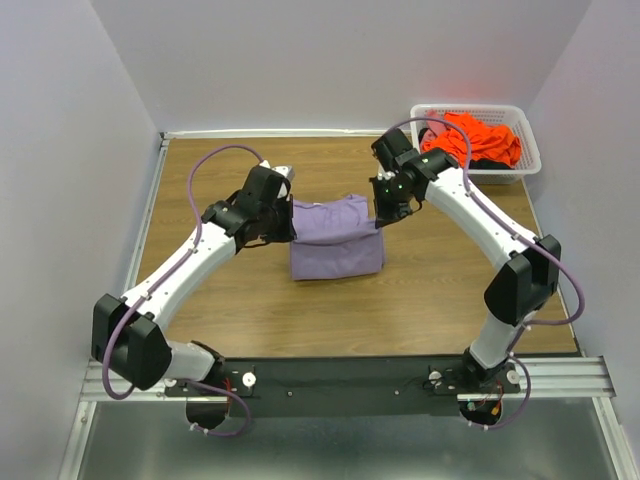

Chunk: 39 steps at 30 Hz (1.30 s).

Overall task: Fold and stack the t-shirts
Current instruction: Fold the tshirt

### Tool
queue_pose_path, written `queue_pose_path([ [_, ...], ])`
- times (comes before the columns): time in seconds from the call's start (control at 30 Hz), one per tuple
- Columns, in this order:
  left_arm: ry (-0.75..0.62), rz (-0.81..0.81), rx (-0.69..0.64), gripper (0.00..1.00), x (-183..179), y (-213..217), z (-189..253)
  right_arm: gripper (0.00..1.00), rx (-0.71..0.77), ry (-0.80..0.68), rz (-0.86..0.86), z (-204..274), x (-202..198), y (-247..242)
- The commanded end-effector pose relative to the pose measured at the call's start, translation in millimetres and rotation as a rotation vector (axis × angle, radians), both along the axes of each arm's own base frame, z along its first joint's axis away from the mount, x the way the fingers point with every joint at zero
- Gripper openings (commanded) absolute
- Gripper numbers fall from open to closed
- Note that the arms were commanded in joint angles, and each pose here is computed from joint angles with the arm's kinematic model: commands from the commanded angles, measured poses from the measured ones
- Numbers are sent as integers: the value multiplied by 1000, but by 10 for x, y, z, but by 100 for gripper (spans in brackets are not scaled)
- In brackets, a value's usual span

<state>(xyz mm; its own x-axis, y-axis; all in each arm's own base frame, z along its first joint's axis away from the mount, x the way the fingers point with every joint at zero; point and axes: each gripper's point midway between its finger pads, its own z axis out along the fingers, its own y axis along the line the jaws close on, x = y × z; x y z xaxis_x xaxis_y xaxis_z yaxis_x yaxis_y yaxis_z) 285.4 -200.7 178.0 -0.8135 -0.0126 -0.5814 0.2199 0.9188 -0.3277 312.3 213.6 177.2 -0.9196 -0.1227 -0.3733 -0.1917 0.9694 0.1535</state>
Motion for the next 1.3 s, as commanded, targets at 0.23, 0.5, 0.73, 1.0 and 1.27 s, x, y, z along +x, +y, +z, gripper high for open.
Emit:
queue_pose_path([
  [0.23,-60,-14,-61,0,489,103,113,0,54,1,64,56,476,107],
  [0.5,-60,-2,-81,0,864,182,-42,0,74,8,57,-91,872,73],
  [0.73,-56,37,-53,0,1309,202,-353,0,47,-16,29,-418,1263,40],
  [1.0,-63,141,-20,0,1560,334,-694,0,41,-98,14,-733,1623,85],
  [1.27,-81,195,-23,0,1620,434,-886,1,38,-172,-14,-850,1788,73],
])
